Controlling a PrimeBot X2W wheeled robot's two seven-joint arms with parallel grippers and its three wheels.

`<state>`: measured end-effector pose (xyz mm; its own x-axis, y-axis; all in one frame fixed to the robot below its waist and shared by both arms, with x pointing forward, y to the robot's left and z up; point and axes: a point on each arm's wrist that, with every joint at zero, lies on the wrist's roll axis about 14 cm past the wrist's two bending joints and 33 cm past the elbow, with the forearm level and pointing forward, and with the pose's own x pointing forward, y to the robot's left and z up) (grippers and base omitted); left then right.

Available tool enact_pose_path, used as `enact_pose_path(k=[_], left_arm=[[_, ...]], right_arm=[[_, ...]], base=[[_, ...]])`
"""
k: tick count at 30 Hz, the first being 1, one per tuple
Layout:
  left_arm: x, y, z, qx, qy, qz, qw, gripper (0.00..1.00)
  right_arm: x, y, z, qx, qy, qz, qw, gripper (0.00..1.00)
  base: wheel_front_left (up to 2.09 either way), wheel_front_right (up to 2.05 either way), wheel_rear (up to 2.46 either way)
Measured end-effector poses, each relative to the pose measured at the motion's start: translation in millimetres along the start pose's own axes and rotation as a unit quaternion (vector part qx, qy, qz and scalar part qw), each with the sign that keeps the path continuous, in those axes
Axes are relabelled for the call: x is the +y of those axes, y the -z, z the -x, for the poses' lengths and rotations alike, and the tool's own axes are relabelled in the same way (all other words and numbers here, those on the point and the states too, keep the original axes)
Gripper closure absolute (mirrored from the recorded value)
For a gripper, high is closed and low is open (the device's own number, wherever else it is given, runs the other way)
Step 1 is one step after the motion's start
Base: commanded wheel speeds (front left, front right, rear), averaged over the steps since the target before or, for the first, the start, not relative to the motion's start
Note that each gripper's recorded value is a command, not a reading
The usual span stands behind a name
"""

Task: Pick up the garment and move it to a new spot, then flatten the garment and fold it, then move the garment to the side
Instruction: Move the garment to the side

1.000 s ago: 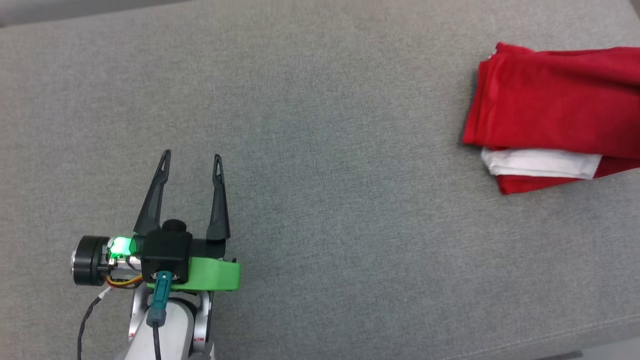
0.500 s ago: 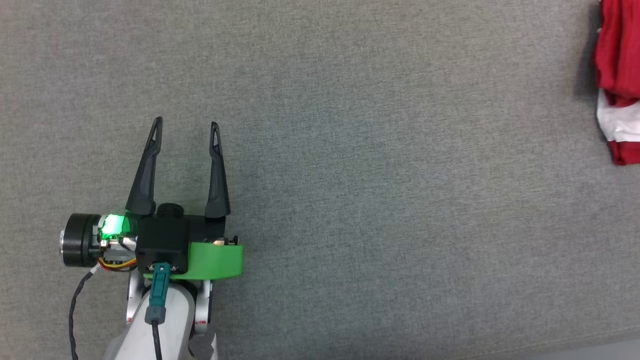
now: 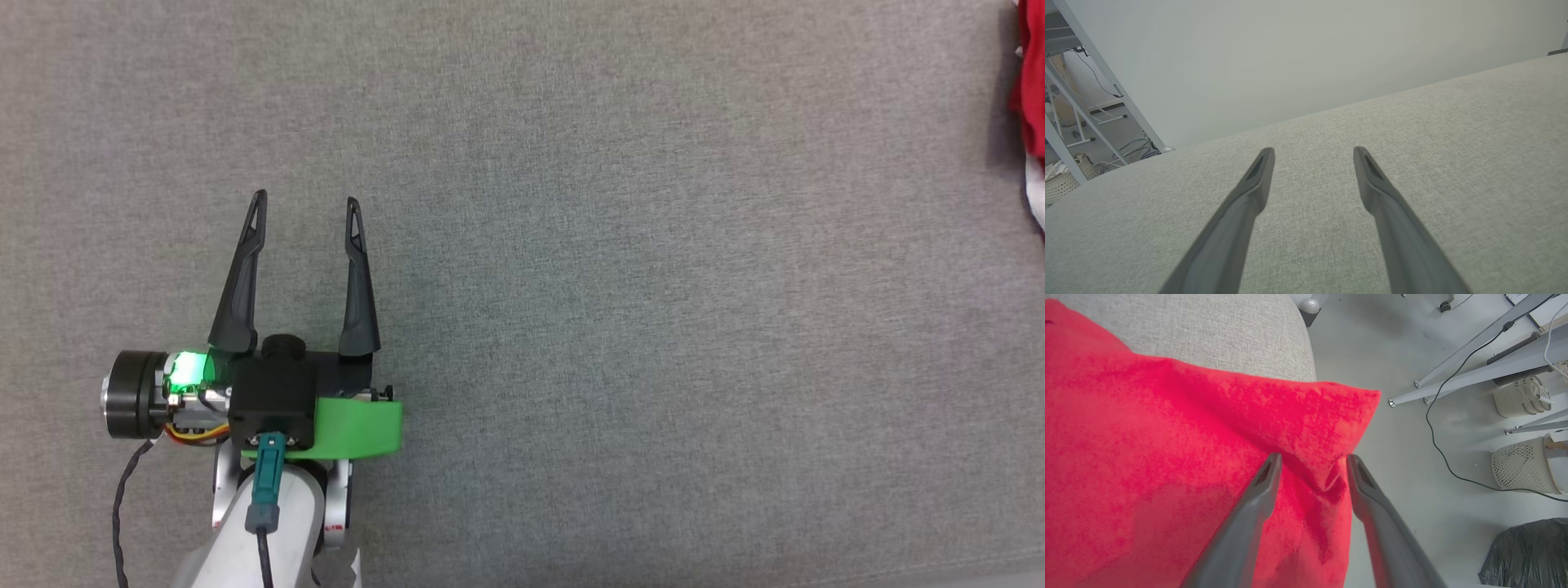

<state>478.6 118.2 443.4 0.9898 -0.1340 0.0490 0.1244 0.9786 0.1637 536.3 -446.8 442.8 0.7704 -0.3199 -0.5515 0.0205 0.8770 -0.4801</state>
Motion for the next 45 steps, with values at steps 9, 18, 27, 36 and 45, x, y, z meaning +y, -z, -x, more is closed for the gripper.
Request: enact_pose_path(k=[9,18,27,36,45], left_arm=[[8.2,-25.2,21.9,-0.01,-0.014,0.001,1.0,0.0],[20.3,-52.8,47.8,-0.027,-0.031,0.0,0.999,0.0],[29.2,-67.7,67.9,-0.037,-0.042,-0.003,0.998,0.0],[38.9,-73.9,85.4,-0.037,-0.055,-0.003,0.998,0.0],[44.2,-74.5,104.3,-0.031,-0.061,-0.003,0.998,0.0]], right_arm=[[-6.4,-55.7,39.4,-0.165,0.006,-0.041,0.985,0.0],[-13.0,-149.5,120.9,-0.378,0.007,-0.057,0.924,0.0],[75.3,-174.5,205.0,-0.511,-0.06,-0.114,0.85,0.0],[155.5,-140.3,240.4,-0.499,-0.134,-0.153,0.842,0.0],[181.3,-97.7,258.0,-0.46,-0.145,-0.197,0.854,0.0]], base=[[0.0,0.0,0.0],[0.0,0.0,0.0],[0.0,0.0,0.0],[0.0,0.0,0.0],[0.0,0.0,0.0]])
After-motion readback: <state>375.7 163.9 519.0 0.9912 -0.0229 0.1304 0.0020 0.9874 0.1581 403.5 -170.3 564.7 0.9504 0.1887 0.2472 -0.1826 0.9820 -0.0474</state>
